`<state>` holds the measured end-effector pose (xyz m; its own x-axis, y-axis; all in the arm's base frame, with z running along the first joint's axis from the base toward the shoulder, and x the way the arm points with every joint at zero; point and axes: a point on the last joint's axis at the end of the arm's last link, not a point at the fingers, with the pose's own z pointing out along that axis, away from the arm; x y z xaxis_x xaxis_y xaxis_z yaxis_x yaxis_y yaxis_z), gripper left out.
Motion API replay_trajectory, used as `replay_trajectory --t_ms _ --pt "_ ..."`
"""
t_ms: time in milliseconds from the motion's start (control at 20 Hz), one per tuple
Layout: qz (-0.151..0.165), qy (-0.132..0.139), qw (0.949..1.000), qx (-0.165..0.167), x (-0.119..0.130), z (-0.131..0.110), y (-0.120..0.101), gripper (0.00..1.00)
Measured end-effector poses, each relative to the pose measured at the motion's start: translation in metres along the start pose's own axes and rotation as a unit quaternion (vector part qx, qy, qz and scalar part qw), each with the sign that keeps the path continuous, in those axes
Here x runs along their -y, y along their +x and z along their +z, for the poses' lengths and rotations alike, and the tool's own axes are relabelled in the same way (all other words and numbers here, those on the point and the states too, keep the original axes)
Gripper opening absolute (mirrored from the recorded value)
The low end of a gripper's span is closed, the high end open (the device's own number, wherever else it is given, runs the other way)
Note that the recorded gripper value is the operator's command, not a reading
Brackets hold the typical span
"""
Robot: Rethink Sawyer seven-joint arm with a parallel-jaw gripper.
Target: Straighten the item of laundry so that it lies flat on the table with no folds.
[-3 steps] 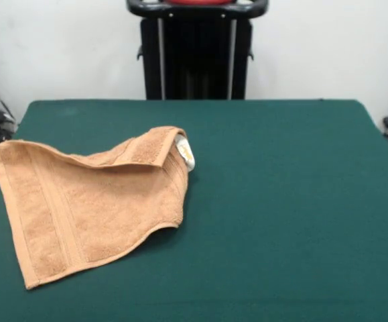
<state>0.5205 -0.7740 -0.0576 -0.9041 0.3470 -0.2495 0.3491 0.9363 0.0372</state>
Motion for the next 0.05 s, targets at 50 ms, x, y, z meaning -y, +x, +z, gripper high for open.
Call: replay_trajectory --t_ms 50 --pt "-0.001 0.000 1.0000 0.000 0.0000 0.0000 0.0000 1.00"
